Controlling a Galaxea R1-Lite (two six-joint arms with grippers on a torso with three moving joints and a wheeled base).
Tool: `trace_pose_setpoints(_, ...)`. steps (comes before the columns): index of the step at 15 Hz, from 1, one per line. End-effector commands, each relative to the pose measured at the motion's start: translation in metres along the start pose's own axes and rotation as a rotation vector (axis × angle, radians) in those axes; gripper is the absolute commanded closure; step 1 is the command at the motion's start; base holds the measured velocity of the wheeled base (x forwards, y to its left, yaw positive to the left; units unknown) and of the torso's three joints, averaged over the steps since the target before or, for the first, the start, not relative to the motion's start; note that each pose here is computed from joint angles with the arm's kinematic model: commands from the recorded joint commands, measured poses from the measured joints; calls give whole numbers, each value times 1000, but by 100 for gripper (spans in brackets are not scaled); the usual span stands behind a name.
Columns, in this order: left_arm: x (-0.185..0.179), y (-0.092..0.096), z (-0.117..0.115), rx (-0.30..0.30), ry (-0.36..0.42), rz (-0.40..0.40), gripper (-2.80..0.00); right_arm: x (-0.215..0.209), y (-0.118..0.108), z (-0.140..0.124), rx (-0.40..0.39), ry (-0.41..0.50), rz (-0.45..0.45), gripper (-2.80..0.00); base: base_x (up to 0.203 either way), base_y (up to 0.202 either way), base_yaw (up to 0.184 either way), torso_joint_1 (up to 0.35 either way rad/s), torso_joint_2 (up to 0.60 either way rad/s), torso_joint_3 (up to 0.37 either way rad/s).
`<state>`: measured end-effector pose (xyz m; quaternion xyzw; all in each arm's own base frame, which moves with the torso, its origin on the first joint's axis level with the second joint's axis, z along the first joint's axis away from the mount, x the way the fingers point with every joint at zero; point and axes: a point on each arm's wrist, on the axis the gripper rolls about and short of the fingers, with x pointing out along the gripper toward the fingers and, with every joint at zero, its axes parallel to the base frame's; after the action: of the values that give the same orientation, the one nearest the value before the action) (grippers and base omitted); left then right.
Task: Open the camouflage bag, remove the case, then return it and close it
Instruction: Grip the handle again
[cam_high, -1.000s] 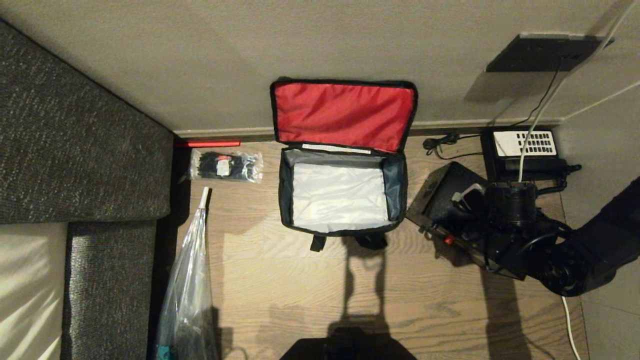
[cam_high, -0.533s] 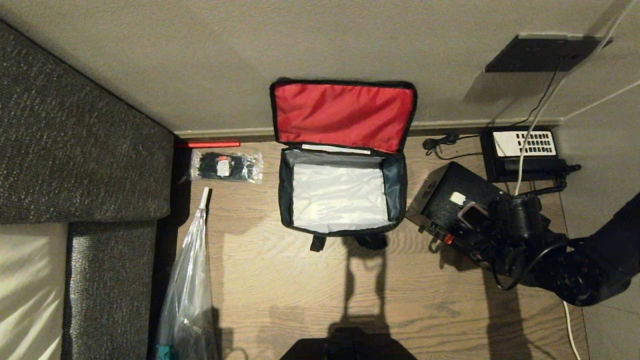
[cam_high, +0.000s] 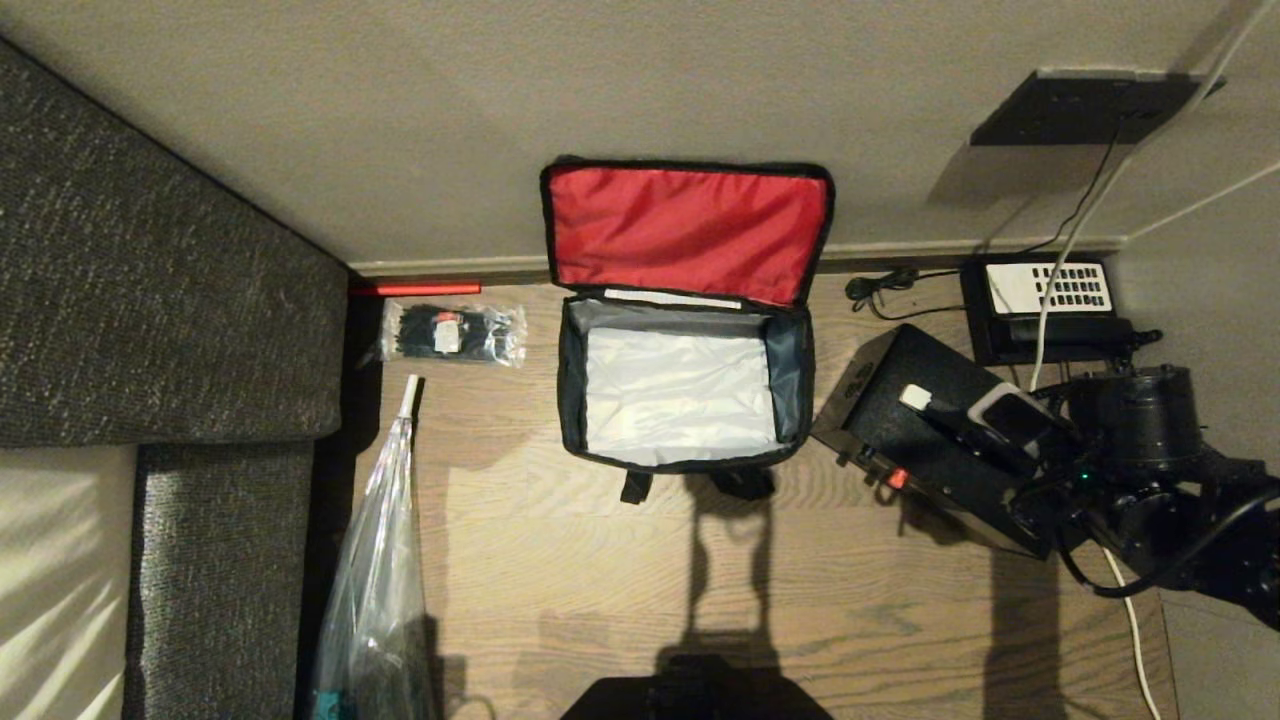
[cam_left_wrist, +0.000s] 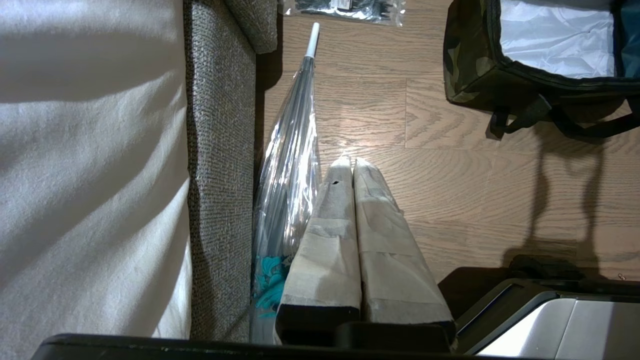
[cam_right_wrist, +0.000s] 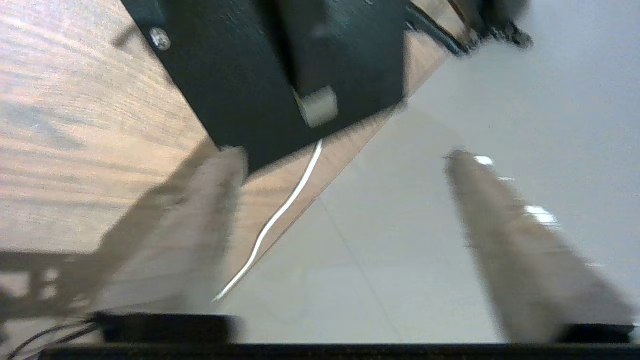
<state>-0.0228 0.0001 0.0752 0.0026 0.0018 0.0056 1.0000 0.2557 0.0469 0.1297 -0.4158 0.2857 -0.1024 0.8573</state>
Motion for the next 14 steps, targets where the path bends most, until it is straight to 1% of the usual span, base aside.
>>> trace_pose_setpoints(1, 0, 0, -1, 0, 1, 1, 0, -44, -33, -11, 84, -64, -43, 0, 0, 0, 0, 0, 0, 0)
trace_pose_setpoints(3, 0, 0, -1, 1, 1, 1, 0, -74, -44, -31, 127, -85, -35, 0, 0, 0, 0, 0, 0, 0)
trace_pose_setpoints(5, 0, 0, -1, 1, 1, 1, 0, -104, -50, -56, 165, -114, -25, 0, 0, 0, 0, 0, 0, 0)
trace_pose_setpoints(8, 0, 0, -1, 1, 1, 1, 0, -144, -50, -98, 223, -212, 61, 0, 0, 0, 0, 0, 0, 0)
trace_pose_setpoints(10, 0, 0, -1, 1, 1, 1, 0, -165, -47, -128, 275, -206, 73, 0, 0, 0, 0, 0, 0, 0)
trace_pose_setpoints(11, 0, 0, -1, 1, 1, 1, 0, -172, -43, -142, 340, -203, 87, 0, 0, 0, 0, 0, 0, 0)
trace_pose_setpoints(12, 0, 0, -1, -1, 1, 1, 0, -177, -37, -153, 439, -213, 127, 0, 0, 0, 0, 0, 0, 0)
trace_pose_setpoints(13, 0, 0, -1, 0, 1, 1, 0, -179, -29, -163, 566, -227, 186, 0, 0, 0, 0, 0, 0, 0)
trace_pose_setpoints(14, 0, 0, -1, 0, 1, 1, 0, -180, -19, -172, 669, -230, 235, 0, 0, 0, 0, 0, 0, 0)
